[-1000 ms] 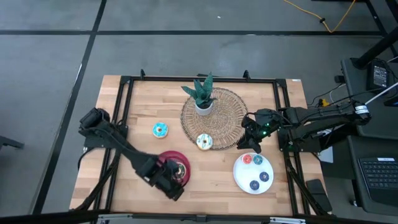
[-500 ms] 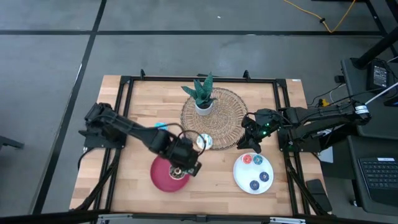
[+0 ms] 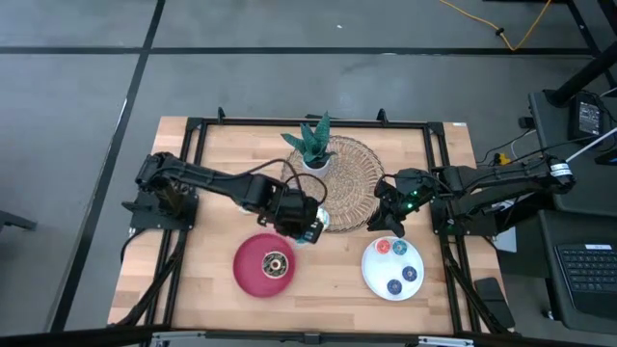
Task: Pick & Place donuts
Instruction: Put the blue donut on the white plate
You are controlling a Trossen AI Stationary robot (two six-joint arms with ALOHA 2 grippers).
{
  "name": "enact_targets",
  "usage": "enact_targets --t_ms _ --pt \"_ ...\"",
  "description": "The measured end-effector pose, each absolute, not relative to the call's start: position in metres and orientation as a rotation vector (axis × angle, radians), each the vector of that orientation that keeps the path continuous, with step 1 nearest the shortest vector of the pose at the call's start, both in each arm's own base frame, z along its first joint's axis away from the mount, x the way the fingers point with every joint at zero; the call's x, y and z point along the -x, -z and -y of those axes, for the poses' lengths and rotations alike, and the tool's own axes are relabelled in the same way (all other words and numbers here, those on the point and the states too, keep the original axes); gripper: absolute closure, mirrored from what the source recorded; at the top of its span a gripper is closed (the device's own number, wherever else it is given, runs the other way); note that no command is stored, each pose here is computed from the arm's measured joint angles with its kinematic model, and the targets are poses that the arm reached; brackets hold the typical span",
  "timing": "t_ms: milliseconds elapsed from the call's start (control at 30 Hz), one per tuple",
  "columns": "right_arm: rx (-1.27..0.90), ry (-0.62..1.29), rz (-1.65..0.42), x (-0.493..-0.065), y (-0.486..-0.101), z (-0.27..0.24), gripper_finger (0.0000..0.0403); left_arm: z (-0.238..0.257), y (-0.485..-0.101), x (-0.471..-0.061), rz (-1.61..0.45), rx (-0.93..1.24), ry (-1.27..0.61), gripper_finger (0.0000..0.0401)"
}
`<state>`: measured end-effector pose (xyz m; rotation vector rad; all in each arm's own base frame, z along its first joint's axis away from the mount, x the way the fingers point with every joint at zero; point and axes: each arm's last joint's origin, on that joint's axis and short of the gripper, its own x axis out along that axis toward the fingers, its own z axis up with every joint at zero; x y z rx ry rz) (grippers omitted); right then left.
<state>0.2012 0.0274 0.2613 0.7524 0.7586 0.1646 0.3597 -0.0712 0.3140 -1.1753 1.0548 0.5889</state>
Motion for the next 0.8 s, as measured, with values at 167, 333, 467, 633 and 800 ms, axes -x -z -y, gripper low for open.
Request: enact_targets --t_ms 167,333,467,633,800 --pt "-0.829 -0.115 -0.678 -0.206 -0.267 -0.026 0.0269 0.056 -0.314 -0.363 -1.03 1.176 -0.612 0.039" --pt "-0.887 -0.103 -0.508 -0.214 -0.28 -0.025 0.0269 0.043 -0.316 -0.367 -0.974 1.162 -0.614 0.039" --pt "-0.954 -0.011 -0.379 -0.218 -0.287 -0.022 0.0269 0.034 -0.316 -0.37 -0.947 1.131 -0.601 0.039" --pt "-1.006 0.094 -0.269 -0.22 -0.292 -0.018 0.0269 0.026 -0.318 -0.373 -0.885 1.028 -0.605 0.0391" --pt "-1.027 0.084 -0.183 -0.224 -0.298 -0.018 0.0269 0.023 -0.328 -0.375 -0.817 0.878 -0.615 0.0391"
